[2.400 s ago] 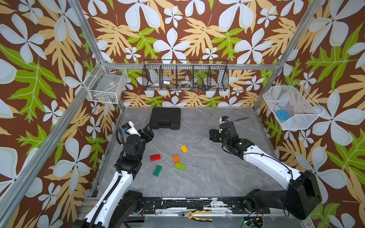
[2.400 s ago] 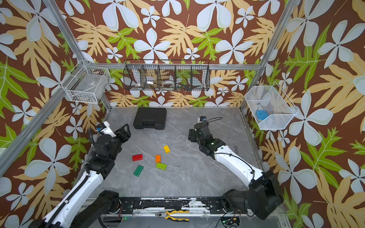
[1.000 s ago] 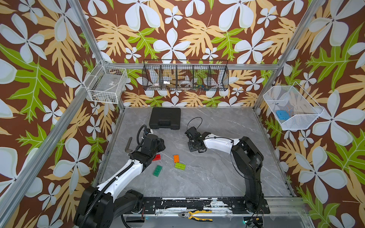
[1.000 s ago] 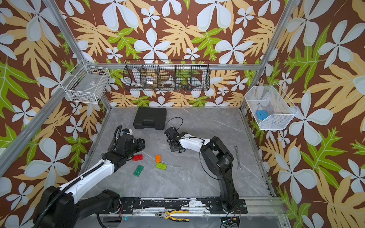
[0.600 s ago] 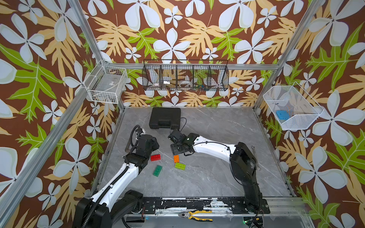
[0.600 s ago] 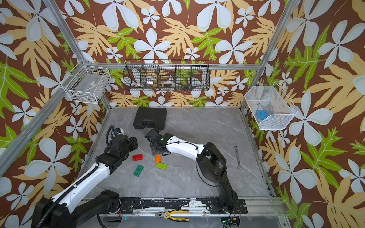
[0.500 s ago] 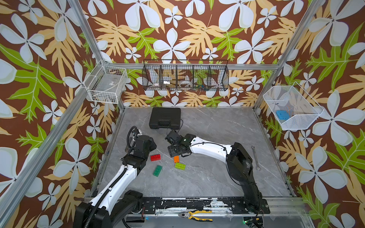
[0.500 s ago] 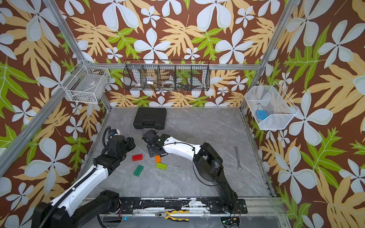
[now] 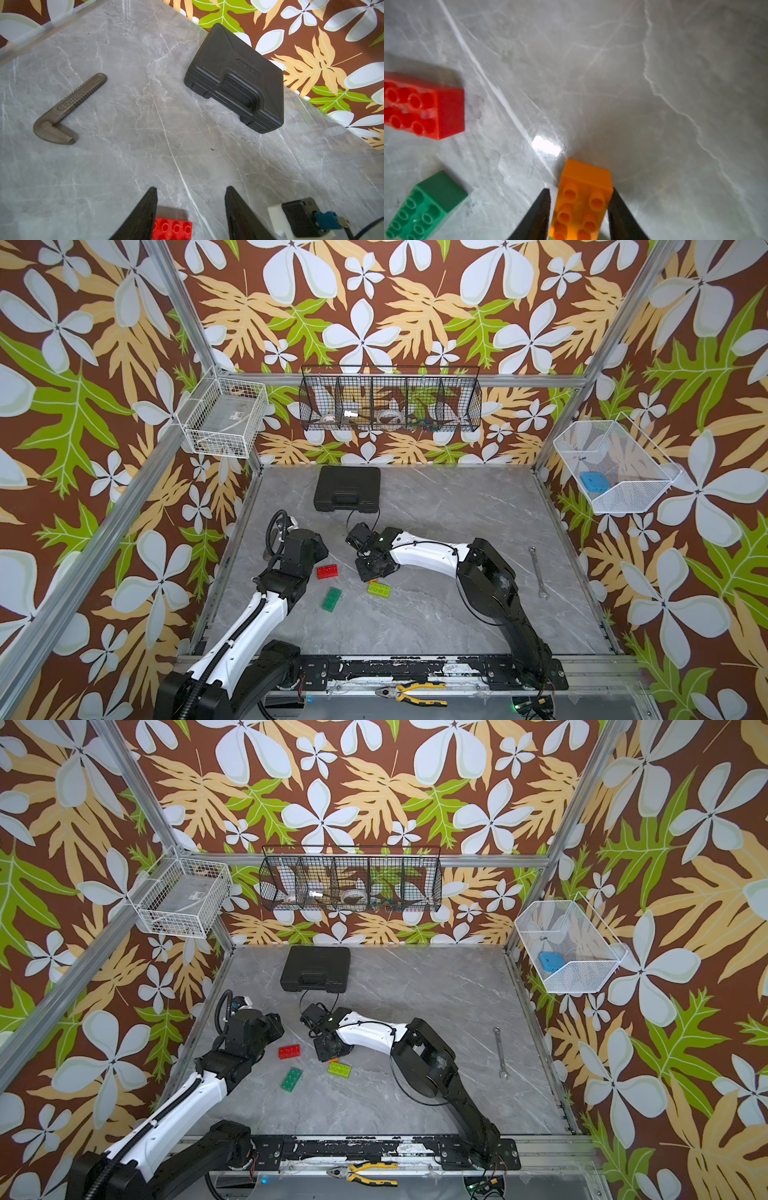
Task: Assemble a rectangle with lego
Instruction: Pick up the lego brick from the center of the board, then place the lego brick at the center of the board.
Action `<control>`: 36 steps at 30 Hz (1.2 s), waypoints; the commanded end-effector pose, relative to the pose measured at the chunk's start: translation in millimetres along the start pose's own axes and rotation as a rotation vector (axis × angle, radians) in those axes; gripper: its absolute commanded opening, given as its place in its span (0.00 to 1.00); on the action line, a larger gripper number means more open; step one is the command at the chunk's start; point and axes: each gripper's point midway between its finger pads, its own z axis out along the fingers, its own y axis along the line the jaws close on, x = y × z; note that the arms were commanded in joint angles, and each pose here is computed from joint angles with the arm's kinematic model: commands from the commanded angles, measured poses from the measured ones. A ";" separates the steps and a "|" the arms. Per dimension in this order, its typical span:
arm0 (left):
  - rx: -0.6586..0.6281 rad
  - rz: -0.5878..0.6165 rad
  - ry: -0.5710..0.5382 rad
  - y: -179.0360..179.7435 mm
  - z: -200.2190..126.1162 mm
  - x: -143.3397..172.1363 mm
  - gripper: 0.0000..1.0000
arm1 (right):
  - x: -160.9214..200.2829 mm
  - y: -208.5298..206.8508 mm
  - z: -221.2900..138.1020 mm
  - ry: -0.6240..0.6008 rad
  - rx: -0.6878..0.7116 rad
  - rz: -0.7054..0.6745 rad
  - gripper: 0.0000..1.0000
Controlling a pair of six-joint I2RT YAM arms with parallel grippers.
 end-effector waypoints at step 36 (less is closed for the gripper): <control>0.288 0.136 0.094 -111.1 20.5 37.6 0.53 | 41.1 -144.9 -23.6 -0.020 0.190 0.076 0.22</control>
